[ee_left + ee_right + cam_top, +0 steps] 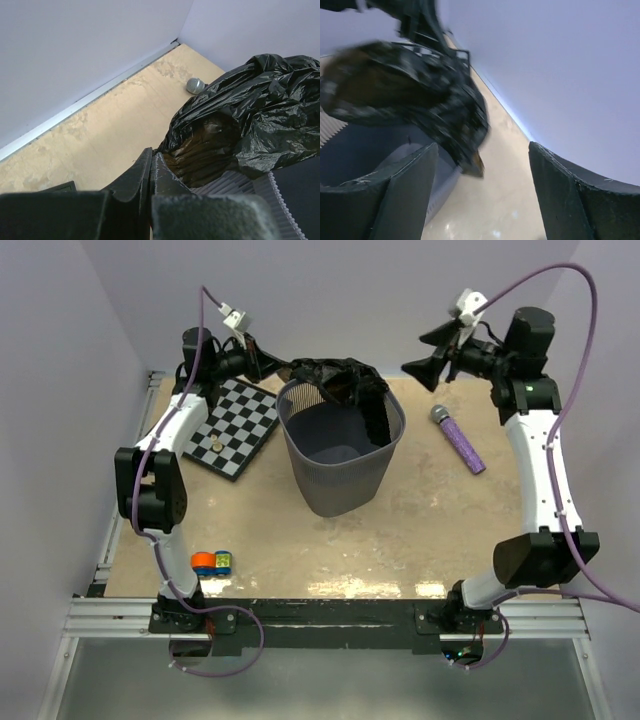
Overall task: Put the trash bags into the trash bin
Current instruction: Place the trash bag in the bin.
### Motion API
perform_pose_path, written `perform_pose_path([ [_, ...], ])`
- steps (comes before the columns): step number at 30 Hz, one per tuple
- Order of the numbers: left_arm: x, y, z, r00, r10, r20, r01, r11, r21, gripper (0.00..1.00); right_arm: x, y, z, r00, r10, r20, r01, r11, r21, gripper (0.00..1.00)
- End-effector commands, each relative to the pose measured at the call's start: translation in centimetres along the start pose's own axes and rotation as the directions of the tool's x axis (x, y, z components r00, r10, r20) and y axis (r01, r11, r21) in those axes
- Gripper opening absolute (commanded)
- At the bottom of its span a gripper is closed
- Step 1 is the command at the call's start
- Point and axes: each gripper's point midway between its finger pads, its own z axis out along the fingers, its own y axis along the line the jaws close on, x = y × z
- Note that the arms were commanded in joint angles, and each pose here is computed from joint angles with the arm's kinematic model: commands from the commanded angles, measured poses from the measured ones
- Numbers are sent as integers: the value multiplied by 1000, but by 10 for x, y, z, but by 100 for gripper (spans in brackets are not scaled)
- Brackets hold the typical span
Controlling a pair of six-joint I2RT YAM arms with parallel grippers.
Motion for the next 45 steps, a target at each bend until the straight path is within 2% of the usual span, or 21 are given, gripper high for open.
perform_pose_path([
  [1, -20, -14, -4, 996, 77, 51, -78, 997, 27, 0, -17, 64, 33, 976, -214, 34, 217, 955, -203, 79],
  [8, -5, -5, -3, 997, 72, -1, -72, 997, 9, 0, 7, 73, 65, 934, -356, -20, 334, 894, -297, 81],
  [11, -1, -2, -3, 996, 84, -3, -84, 996, -1, 0, 25, 72, 69, 916, -394, -74, 349, 874, -338, 81],
  [16, -2, -1, -1, 997, 82, 3, -82, 997, 1, 0, 37, 72, 80, 915, -394, -92, 335, 865, -373, 78],
  [24, -3, 0, -3, 996, 85, 13, -85, 996, -9, 0, 25, 90, 91, 892, -448, -50, 393, 828, -400, 39],
  [27, -3, -2, -4, 996, 85, 10, -85, 996, -10, 0, 24, 97, 88, 878, -476, -55, 414, 811, -414, 7],
  [28, -2, -3, -4, 996, 89, 7, -89, 996, -9, 0, 26, 98, 85, 871, -487, -66, 418, 805, -421, 0],
  [31, -2, -2, -6, 995, 102, 0, -102, 995, -13, 0, 30, 102, 69, 848, -521, -100, 437, 793, -425, 0],
  [37, -15, -3, -11, 987, 160, 11, -159, 986, -40, 0, 6, 124, 22, 785, -616, -60, 562, 750, -349, 0],
  [40, -16, -4, -11, 984, 178, -9, -178, 983, -33, 0, 13, 141, 4, 774, -631, -60, 574, 738, -353, 0],
  [45, -9, -1, -15, 978, 202, -46, -203, 978, -41, 0, 49, 180, -18, 775, -627, -79, 537, 719, -440, 0],
])
